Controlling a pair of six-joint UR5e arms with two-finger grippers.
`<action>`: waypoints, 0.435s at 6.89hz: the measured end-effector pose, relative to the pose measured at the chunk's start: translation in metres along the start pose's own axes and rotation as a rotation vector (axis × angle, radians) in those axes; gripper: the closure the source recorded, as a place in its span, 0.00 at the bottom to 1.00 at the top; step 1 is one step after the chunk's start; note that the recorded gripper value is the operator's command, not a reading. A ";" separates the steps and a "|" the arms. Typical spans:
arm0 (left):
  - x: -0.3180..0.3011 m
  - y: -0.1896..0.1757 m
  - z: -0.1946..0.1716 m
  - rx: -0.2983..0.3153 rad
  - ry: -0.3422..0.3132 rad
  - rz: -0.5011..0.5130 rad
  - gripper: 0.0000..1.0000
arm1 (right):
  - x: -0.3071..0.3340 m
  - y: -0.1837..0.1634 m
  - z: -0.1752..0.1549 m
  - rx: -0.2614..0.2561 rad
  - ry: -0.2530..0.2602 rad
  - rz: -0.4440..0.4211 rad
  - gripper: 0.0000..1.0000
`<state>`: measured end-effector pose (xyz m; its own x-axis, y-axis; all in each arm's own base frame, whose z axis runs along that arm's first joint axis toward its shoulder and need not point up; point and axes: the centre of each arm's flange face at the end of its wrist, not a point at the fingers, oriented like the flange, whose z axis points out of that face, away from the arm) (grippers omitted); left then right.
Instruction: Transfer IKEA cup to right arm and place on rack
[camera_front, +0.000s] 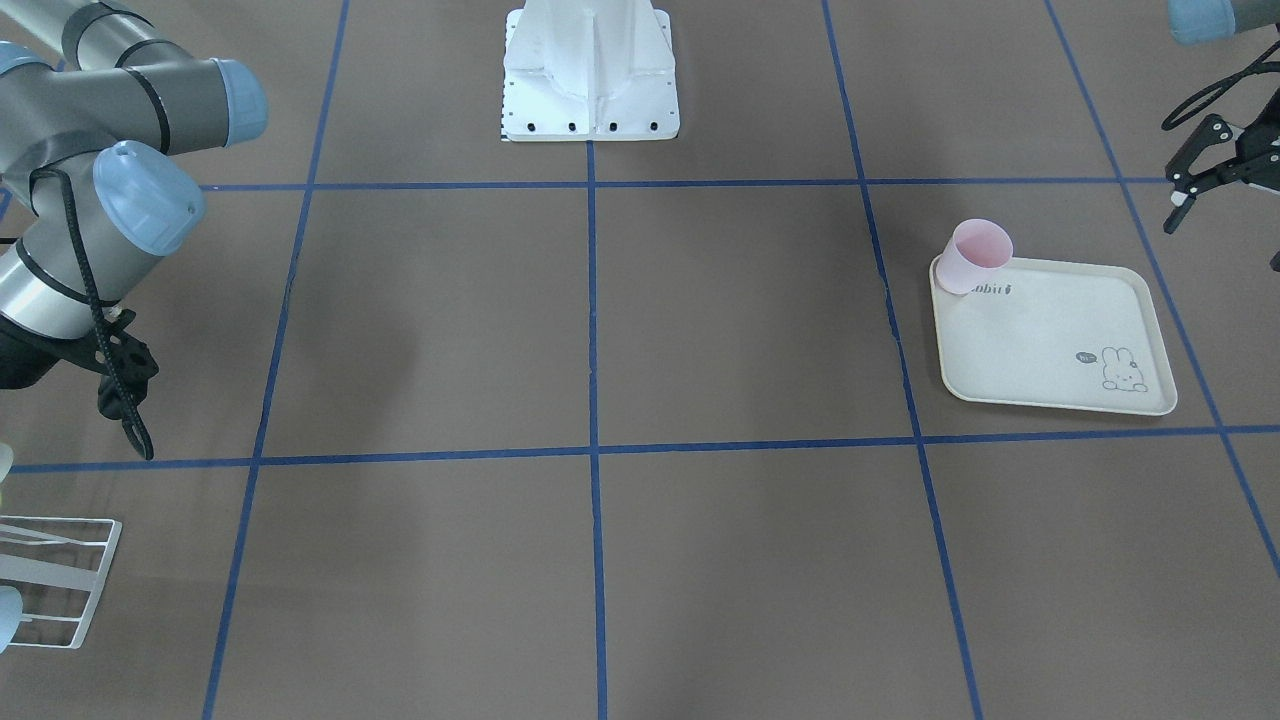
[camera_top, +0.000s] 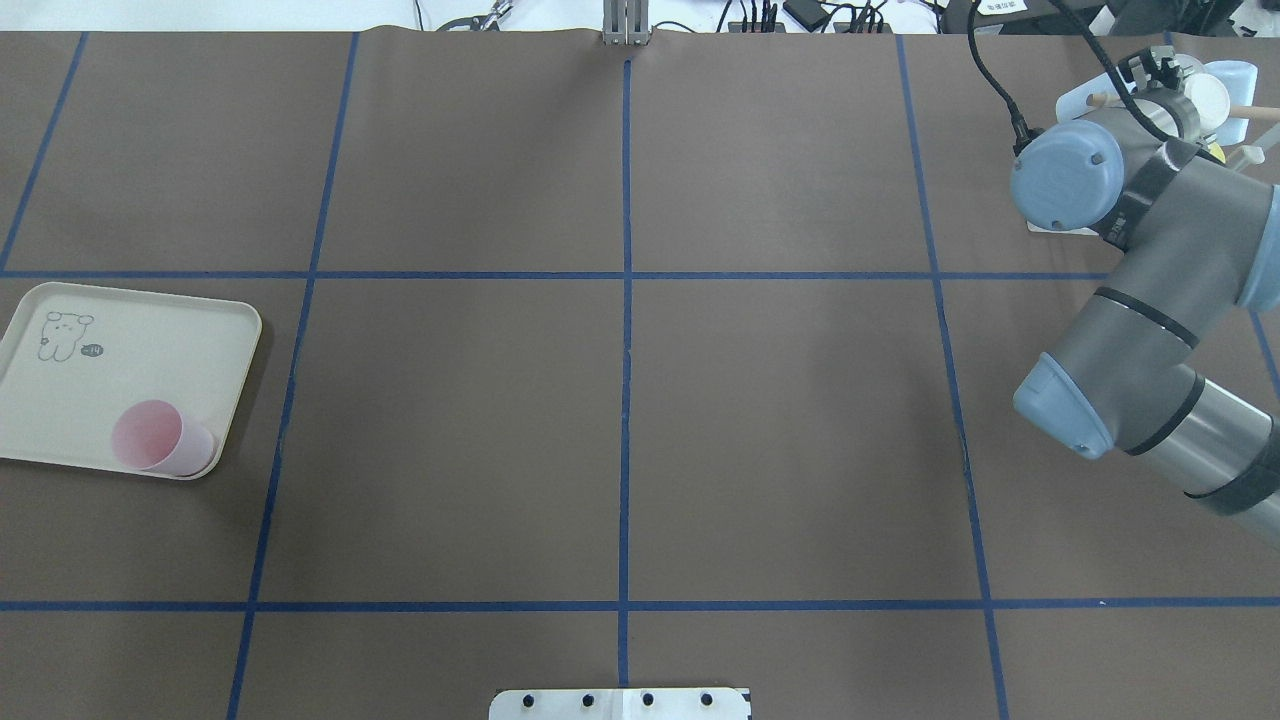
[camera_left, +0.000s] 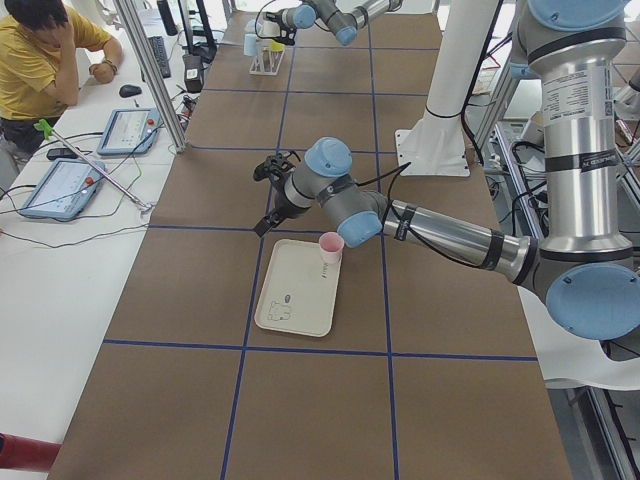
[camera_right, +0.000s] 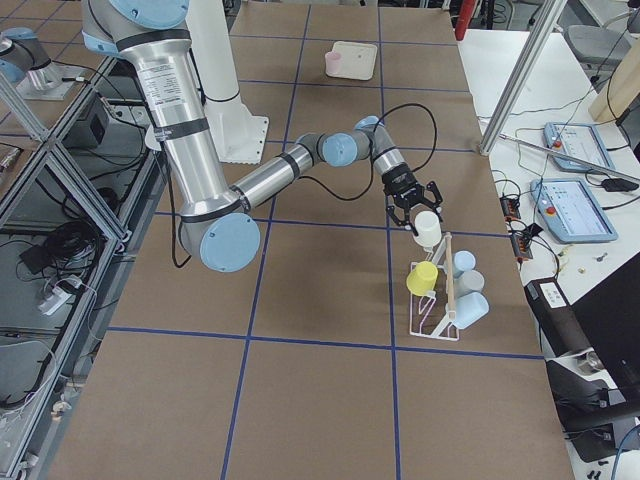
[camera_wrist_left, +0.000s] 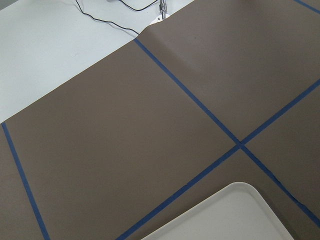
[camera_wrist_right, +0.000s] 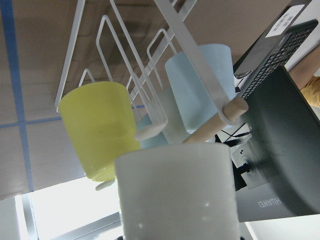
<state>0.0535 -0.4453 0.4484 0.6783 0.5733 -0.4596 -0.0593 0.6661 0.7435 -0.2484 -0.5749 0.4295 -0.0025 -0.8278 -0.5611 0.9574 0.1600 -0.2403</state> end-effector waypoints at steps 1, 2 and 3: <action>0.000 0.000 0.000 0.000 0.000 0.000 0.00 | 0.000 -0.002 0.009 0.003 0.008 -0.003 0.78; 0.000 0.000 0.000 0.000 0.000 0.000 0.00 | -0.001 -0.005 0.014 0.003 0.009 -0.007 0.76; 0.000 0.000 0.000 0.000 0.001 0.000 0.00 | -0.003 -0.007 0.019 0.000 0.006 -0.010 0.71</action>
<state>0.0539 -0.4453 0.4485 0.6776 0.5738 -0.4601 -0.0596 0.6663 0.7433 -0.2500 -0.5840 0.4475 -0.0137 -0.8259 -0.5636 0.9575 0.1516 -0.2455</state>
